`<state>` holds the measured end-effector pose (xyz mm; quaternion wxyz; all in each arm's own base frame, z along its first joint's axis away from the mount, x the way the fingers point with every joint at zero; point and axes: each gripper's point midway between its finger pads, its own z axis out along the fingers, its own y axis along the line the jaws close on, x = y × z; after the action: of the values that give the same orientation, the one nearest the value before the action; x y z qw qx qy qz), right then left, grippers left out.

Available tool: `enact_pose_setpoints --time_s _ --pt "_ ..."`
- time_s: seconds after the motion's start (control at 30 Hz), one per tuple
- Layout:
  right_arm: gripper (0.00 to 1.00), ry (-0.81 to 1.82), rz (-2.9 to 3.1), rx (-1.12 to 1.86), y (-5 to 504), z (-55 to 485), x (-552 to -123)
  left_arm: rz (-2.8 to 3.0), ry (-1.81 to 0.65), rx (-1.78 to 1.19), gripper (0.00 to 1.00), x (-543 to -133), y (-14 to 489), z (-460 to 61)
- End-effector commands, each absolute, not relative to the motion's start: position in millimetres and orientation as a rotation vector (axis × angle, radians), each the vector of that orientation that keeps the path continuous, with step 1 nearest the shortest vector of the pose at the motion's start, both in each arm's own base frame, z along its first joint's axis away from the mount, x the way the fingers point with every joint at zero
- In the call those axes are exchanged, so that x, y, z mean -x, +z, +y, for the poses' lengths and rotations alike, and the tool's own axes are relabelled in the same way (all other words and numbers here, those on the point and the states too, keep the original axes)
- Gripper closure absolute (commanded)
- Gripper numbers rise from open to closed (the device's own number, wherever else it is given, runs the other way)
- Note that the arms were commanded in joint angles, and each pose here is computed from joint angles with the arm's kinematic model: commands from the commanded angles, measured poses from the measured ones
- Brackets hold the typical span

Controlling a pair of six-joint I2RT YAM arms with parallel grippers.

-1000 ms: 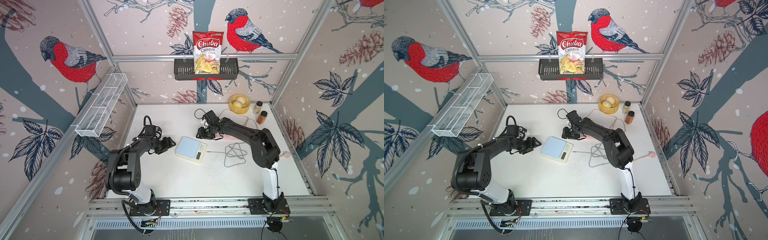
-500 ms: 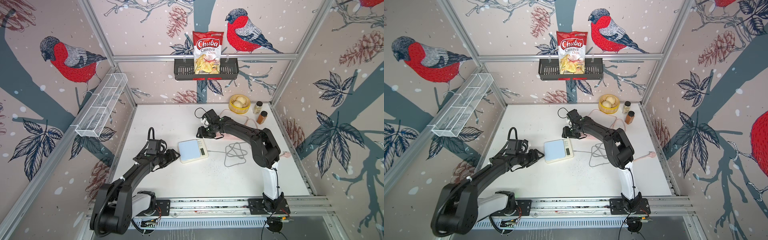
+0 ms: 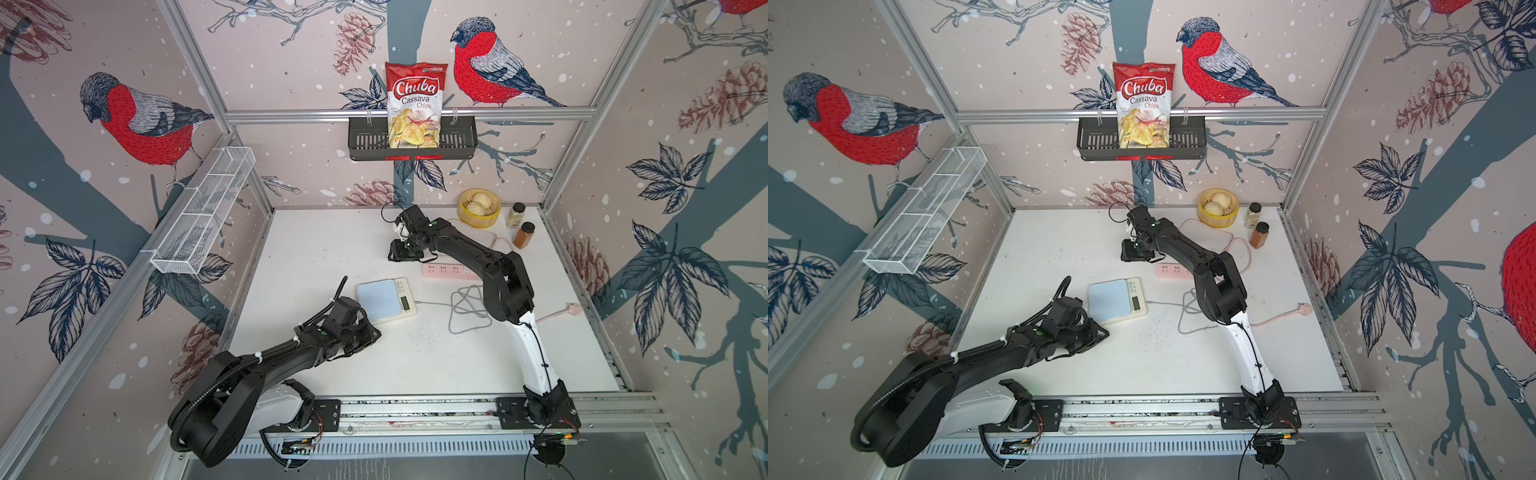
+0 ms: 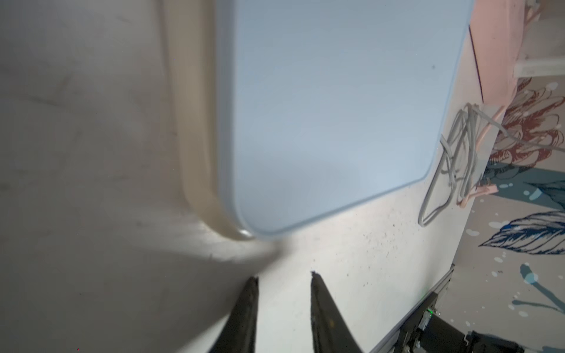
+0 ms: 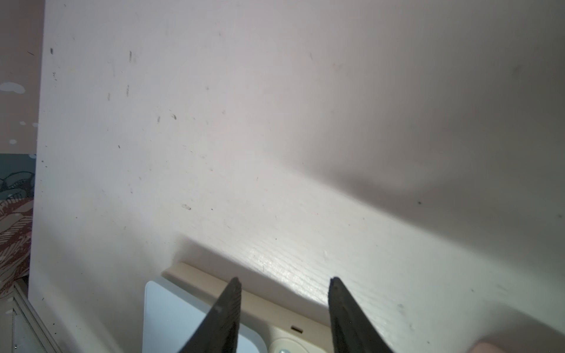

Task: Charge the electronic scale
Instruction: Adjust the electronic scale at the center of the board.

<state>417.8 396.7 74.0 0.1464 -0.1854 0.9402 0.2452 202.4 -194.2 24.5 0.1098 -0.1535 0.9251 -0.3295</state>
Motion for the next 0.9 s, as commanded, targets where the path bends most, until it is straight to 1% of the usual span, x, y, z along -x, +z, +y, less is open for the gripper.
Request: enact_pose_setpoints --time_s 0.0,0.03,0.13,0.23,0.37,0.47,0.6,0.73,0.87 --pt "0.53 0.678 2.764 0.587 51 393 -402 2.613 -0.944 0.508 0.7 -235 37 -199" --pt "0.54 0.67 2.776 0.605 45 393 -396 2.632 -0.893 0.504 0.7 -240 35 -195" --pt "0.55 0.667 2.835 0.624 33 391 -373 2.641 -0.858 0.488 0.7 -260 39 -188" --pt "0.56 0.684 2.842 0.641 36 393 -353 2.648 -0.796 0.485 0.7 -283 43 -174" --pt "0.57 0.681 2.852 0.595 42 390 -344 2.652 -0.806 0.465 0.69 -307 47 -171" --pt "0.57 0.684 2.835 0.554 47 385 -342 2.665 -0.778 0.419 0.66 -324 51 -171" --pt "0.57 0.729 2.85 0.489 57 382 -340 2.64 -0.764 0.417 0.59 -343 58 -160" --pt "0.55 0.82 2.832 0.428 71 383 -334 2.63 -0.749 0.433 0.54 -349 63 -147" --pt "0.52 0.823 2.815 0.331 84 367 -342 2.607 -0.722 0.462 0.48 -349 69 -130"
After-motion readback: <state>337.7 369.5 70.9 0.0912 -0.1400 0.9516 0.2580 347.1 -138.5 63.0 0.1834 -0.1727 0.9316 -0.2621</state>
